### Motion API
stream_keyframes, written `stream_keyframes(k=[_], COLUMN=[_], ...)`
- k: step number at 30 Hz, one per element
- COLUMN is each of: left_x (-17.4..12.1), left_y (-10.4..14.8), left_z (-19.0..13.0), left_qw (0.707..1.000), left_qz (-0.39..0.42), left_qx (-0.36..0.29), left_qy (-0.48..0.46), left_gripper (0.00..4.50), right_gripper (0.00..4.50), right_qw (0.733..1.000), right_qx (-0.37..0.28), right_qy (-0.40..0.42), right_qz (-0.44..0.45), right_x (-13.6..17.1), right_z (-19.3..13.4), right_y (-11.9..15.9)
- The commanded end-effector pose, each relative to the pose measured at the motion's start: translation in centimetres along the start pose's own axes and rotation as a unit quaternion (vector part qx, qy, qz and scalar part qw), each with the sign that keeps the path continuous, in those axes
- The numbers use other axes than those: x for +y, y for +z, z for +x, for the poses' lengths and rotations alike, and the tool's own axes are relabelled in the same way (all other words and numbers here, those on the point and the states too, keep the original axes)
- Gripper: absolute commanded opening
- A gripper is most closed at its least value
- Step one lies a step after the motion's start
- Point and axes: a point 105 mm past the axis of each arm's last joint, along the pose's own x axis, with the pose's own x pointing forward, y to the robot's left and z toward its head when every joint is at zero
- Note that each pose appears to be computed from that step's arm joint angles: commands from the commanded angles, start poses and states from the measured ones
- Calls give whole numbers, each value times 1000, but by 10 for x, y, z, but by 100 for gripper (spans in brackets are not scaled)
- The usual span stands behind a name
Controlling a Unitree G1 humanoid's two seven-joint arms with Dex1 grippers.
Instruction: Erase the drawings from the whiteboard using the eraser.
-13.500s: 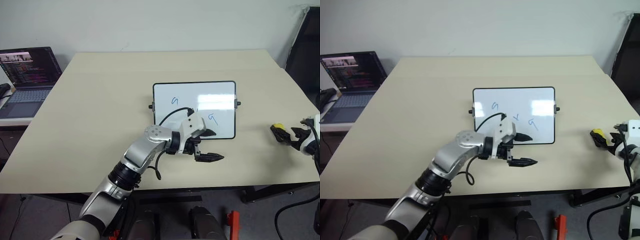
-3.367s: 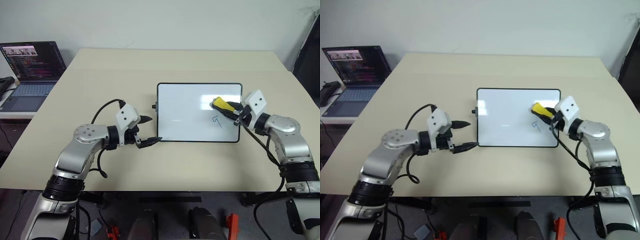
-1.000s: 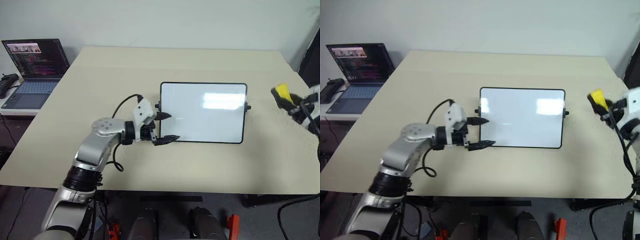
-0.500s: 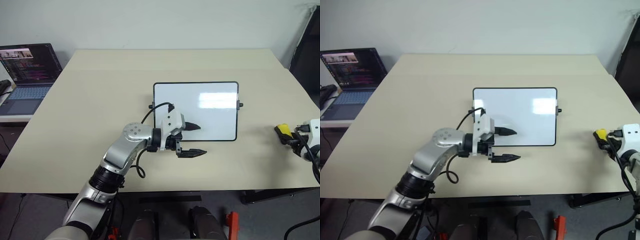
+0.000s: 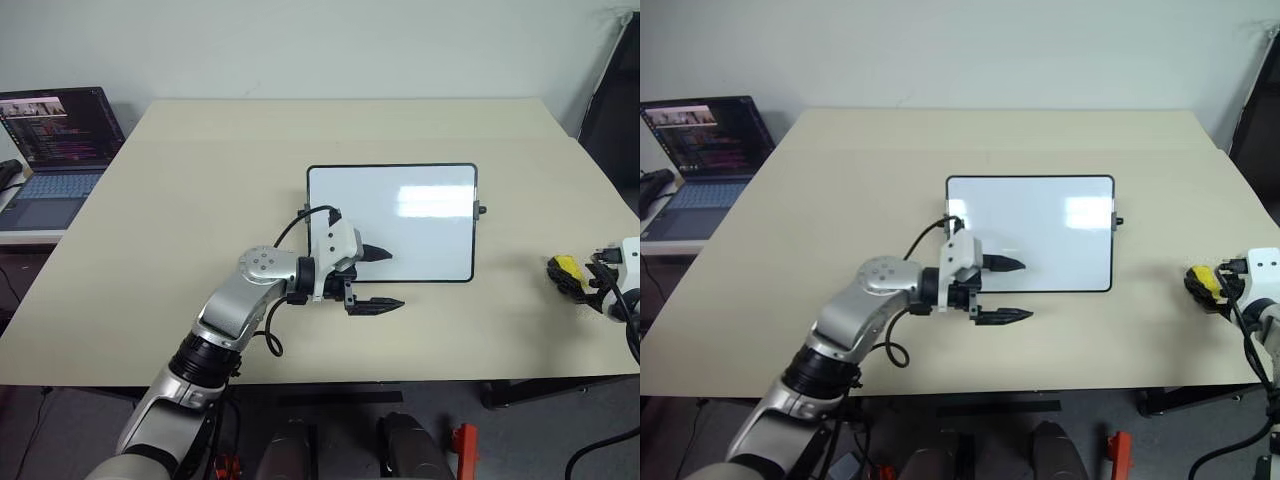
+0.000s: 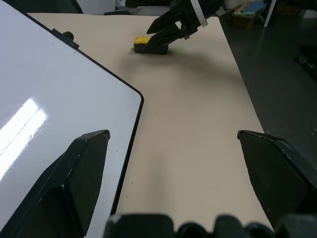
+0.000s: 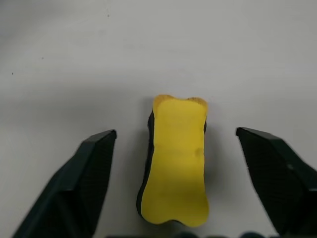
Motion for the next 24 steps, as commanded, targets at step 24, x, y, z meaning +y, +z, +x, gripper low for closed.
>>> stream_keyframes(k=[24], left_x=[99], left_y=[-104], left_z=[-119], left_qw=[839], left_qz=[-59], left_qx=[10], left_qy=[541], left_gripper=[450], right_gripper=[445], right_qw=[968], right_qx=[-248], right_qy=[16], right_qz=[44], right_x=[89], right_z=[53], right_y=[34])
